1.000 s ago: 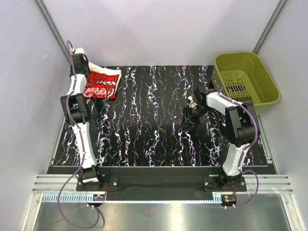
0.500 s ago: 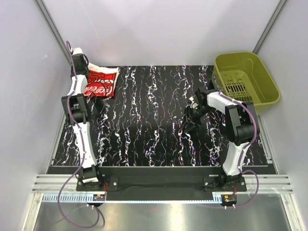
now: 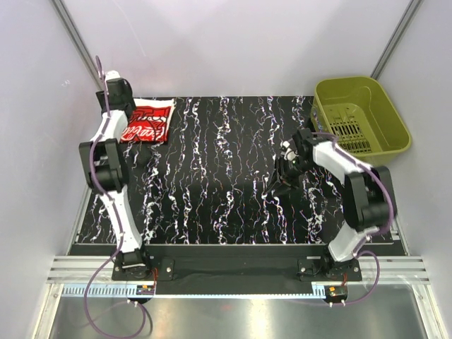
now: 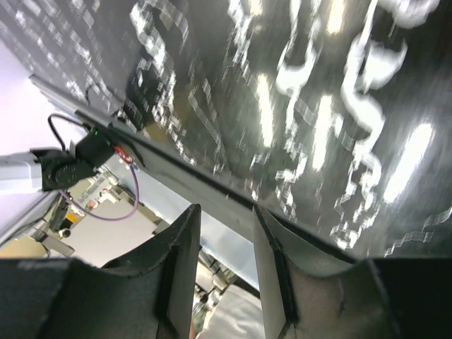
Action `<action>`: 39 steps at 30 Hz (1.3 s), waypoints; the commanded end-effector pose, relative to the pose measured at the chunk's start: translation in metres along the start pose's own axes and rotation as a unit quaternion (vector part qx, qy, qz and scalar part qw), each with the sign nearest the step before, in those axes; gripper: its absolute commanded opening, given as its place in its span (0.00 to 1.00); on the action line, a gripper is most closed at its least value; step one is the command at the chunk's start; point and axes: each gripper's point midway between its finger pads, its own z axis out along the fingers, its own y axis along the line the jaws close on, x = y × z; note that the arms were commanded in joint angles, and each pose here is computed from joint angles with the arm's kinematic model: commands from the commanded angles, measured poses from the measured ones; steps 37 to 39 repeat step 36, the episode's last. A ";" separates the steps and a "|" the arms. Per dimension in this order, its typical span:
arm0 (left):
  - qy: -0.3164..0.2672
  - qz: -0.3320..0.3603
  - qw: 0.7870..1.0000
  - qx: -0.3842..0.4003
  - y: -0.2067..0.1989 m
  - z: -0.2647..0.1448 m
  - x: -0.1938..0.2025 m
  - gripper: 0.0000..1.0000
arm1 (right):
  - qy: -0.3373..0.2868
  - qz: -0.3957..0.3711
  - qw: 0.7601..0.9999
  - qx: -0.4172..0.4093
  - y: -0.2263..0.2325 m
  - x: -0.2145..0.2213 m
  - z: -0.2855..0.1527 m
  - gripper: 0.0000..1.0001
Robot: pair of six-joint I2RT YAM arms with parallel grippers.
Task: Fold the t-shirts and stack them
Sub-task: Neatly place the folded tshirt to the corner, then reset both grippers
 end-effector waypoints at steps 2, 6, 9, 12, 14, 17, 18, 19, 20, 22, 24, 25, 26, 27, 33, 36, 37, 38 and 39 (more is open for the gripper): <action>-0.097 -0.048 0.993 0.051 -0.031 -0.122 -0.087 0.76 | -0.077 -0.037 0.996 -0.024 0.024 0.021 -0.041 0.43; -0.068 -0.061 0.980 0.177 -0.092 -0.215 -0.062 0.90 | -0.127 -0.035 0.991 -0.016 0.015 0.054 -0.057 0.47; -0.034 -0.057 0.964 0.259 -0.121 -0.293 -0.027 0.99 | -0.174 -0.030 0.984 -0.034 0.013 0.078 -0.066 0.50; -0.002 -0.054 0.938 0.342 -0.130 -0.368 0.022 0.99 | -0.233 -0.015 0.970 -0.064 0.012 0.094 -0.075 0.56; 0.013 -0.078 0.927 0.366 -0.110 -0.402 0.053 0.99 | -0.271 -0.010 0.959 -0.083 0.013 0.098 -0.082 0.63; 0.058 -0.073 0.908 0.409 -0.091 -0.430 0.099 0.99 | -0.296 0.008 0.949 -0.106 0.012 0.101 -0.081 0.67; 0.065 -0.075 0.897 0.431 -0.075 -0.451 0.107 0.99 | -0.305 0.011 0.945 -0.115 0.012 0.103 -0.081 0.67; 0.087 -0.070 0.892 0.438 -0.068 -0.455 0.131 0.99 | -0.310 0.020 0.943 -0.121 0.009 0.103 -0.079 0.68; 0.117 -0.081 0.875 0.463 -0.065 -0.471 0.147 0.99 | -0.305 0.047 0.942 -0.132 0.003 0.102 -0.068 0.70; 0.123 -0.123 0.850 0.498 -0.049 -0.494 0.168 0.99 | -0.315 0.046 0.933 -0.166 0.007 0.106 -0.067 0.71; 0.108 -0.162 0.825 0.530 -0.030 -0.514 0.184 0.99 | -0.326 0.055 0.922 -0.202 0.007 0.110 -0.064 0.72; 0.109 -0.197 0.810 0.542 -0.024 -0.523 0.185 0.99 | -0.326 0.065 0.919 -0.212 0.001 0.110 -0.056 0.72; 0.112 -0.214 0.797 0.553 -0.020 -0.530 0.191 0.99 | -0.323 0.087 0.914 -0.229 0.001 0.112 -0.055 0.73; 0.079 -0.238 0.773 0.582 -0.010 -0.541 0.192 0.99 | -0.340 0.075 0.901 -0.257 0.004 0.117 -0.060 0.73; 0.139 -0.230 0.725 0.634 -0.010 -0.570 0.214 0.99 | -0.303 0.102 0.905 -0.281 -0.004 0.123 -0.039 0.73; 0.160 -0.232 0.676 0.680 -0.020 -0.585 0.217 0.99 | -0.292 0.094 0.907 -0.290 -0.003 0.128 -0.036 0.78; 0.160 -0.232 0.676 0.680 -0.020 -0.585 0.217 0.99 | -0.292 0.094 0.907 -0.290 -0.003 0.128 -0.036 0.78; 0.160 -0.232 0.676 0.680 -0.020 -0.585 0.217 0.99 | -0.292 0.094 0.907 -0.290 -0.003 0.128 -0.036 0.78; 0.160 -0.232 0.676 0.680 -0.020 -0.585 0.217 0.99 | -0.292 0.094 0.907 -0.290 -0.003 0.128 -0.036 0.78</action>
